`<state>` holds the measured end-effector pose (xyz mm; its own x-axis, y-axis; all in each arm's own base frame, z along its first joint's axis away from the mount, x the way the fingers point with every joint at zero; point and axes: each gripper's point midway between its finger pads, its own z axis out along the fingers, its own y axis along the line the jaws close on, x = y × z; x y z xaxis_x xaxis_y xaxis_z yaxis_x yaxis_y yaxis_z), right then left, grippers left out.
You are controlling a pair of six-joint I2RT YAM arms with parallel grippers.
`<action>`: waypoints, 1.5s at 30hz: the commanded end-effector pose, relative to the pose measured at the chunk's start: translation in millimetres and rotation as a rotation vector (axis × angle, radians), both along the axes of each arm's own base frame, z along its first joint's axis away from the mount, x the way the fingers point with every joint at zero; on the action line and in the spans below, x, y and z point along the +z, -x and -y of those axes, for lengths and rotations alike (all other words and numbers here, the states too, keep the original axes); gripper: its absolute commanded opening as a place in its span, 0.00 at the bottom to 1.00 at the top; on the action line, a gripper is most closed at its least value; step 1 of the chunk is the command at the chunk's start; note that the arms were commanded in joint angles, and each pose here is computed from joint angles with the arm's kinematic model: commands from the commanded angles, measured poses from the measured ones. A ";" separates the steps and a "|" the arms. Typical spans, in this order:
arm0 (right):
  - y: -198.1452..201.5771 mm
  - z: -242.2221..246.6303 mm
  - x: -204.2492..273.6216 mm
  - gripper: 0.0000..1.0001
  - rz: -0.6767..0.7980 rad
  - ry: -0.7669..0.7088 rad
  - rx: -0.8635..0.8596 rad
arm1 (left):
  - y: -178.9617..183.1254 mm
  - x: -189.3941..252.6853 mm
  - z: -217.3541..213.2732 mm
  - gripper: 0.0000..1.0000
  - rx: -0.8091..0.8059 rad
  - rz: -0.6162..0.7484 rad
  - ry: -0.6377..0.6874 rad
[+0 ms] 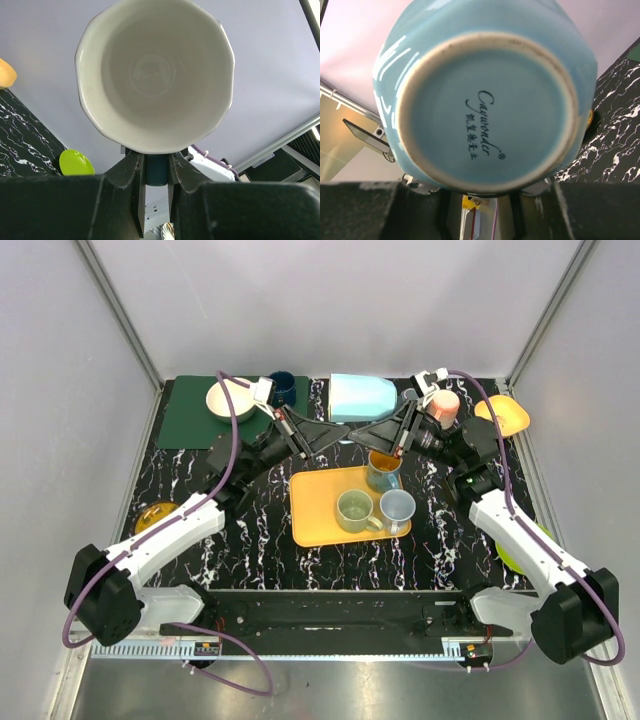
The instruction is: Turn the mug right side up
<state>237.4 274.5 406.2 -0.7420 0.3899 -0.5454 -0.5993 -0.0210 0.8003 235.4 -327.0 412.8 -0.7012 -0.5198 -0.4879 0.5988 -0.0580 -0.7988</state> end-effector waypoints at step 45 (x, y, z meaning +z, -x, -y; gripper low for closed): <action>-32.1 19.3 27.7 0.00 0.072 -0.085 -0.281 | 81.2 20.2 -4.6 0.07 -0.213 0.199 0.085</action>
